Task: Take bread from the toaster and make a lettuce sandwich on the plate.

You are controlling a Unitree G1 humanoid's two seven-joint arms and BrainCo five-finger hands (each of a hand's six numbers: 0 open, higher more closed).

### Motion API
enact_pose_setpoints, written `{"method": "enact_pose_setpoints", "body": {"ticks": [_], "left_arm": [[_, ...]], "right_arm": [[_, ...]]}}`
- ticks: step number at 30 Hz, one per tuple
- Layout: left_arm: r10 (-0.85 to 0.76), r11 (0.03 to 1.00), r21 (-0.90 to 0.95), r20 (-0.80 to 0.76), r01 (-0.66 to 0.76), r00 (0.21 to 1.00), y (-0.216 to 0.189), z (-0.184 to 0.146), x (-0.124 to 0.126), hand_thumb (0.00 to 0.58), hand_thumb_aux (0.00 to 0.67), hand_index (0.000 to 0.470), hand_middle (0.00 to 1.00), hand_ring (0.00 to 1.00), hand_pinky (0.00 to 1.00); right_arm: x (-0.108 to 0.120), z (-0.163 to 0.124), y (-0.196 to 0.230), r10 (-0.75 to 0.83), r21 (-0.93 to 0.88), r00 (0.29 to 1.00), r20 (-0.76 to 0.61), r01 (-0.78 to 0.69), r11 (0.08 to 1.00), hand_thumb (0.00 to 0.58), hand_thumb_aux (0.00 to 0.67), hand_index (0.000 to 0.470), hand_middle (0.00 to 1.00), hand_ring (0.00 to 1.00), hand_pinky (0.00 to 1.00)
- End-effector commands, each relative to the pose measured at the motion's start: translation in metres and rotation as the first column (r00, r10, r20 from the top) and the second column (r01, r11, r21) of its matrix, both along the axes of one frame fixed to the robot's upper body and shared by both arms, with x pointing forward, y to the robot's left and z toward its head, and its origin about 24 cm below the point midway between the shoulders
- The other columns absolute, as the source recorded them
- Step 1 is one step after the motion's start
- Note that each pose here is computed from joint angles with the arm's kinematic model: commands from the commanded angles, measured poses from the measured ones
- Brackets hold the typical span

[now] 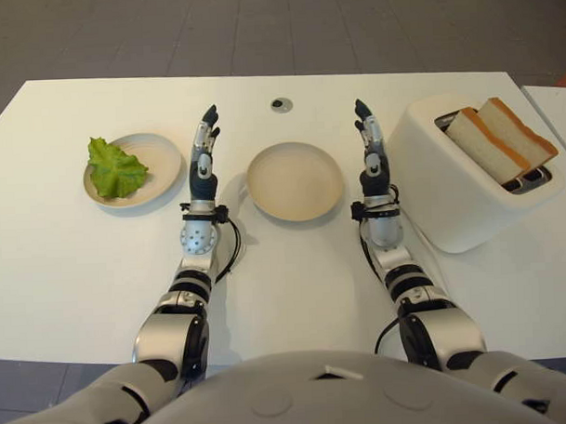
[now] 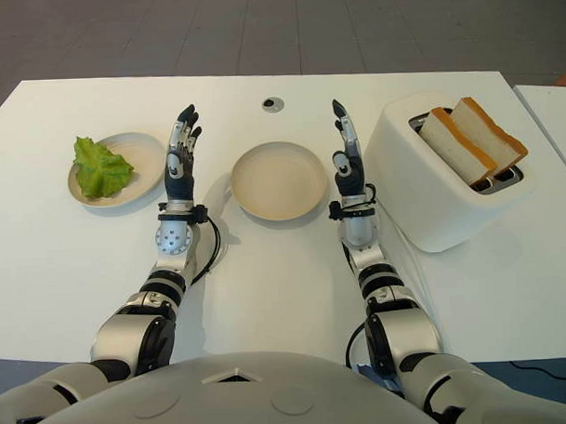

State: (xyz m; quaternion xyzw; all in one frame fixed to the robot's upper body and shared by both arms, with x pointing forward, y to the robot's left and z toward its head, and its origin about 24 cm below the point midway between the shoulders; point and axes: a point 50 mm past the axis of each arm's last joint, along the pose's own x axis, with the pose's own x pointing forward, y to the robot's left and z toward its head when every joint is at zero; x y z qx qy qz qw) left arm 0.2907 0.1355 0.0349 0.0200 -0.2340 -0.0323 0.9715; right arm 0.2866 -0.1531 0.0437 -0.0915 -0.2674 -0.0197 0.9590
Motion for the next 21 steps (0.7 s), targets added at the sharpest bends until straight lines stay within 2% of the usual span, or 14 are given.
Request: {"method": "enact_pose_setpoints", "body": {"ticks": [1,3,6,12,14,16,18,21], "left_arm": [[-0.014,1.0,-0.005,-0.07,0.014,0.997,-0.01,-0.007,0.002,0.0,0.0,0.0,0.0,0.0,0.0],[0.014,1.0,-0.024,-0.067,-0.015,0.998,-0.011,-0.004,0.006,0.0,0.0,0.0,0.0,0.0,0.0],[0.027,1.0,0.004,-0.082,-0.027,0.996,-0.009,-0.013,-0.001,0.0,0.0,0.0,0.0,0.0,0.0],[0.028,1.0,0.013,-0.035,-0.028,0.999,-0.014,-0.01,-0.006,0.0,0.0,0.0,0.0,0.0,0.0],[0.034,0.999,0.005,-0.037,-0.034,0.999,-0.013,-0.01,-0.006,0.0,0.0,0.0,0.0,0.0,0.0],[0.04,0.999,-0.002,-0.05,-0.04,0.998,-0.013,-0.011,-0.007,0.0,0.0,0.0,0.0,0.0,0.0],[0.029,1.0,0.0,-0.049,-0.029,0.998,-0.016,-0.012,-0.009,0.0,0.0,0.0,0.0,0.0,0.0],[0.001,1.0,-0.001,-0.044,-0.001,0.999,-0.025,-0.012,-0.014,0.0,0.0,0.0,0.0,0.0,0.0]], "right_arm": [[0.001,-0.002,-0.005,-0.017,0.008,1.0,-0.027,0.017,1.0,0.0,0.0,0.0,0.0,0.0,0.0],[0.0,-0.006,-0.013,-0.053,0.014,0.997,-0.052,0.053,0.998,0.0,0.0,0.0,0.0,0.0,0.0],[-0.006,-0.012,-0.014,-0.039,-0.051,0.998,-0.059,0.036,0.998,0.0,0.0,0.0,0.0,0.0,0.0],[-0.01,-0.008,-0.018,-0.041,-0.07,0.999,-0.021,0.04,0.997,0.0,0.0,0.0,0.0,0.0,0.0],[-0.014,0.001,-0.019,-0.031,-0.095,0.999,0.035,0.034,0.995,0.0,0.0,0.0,0.0,0.0,0.0],[-0.022,0.024,-0.025,-0.01,-0.146,0.991,0.133,0.03,0.989,0.0,0.0,0.0,0.0,0.0,0.0],[-0.041,0.071,-0.044,-0.017,-0.207,0.96,0.279,0.077,0.975,0.0,0.0,0.0,0.0,0.0,0.0],[-0.079,0.149,-0.098,-0.131,-0.321,0.881,0.455,0.299,0.899,0.0,0.0,0.0,0.0,0.0,0.0]]}}
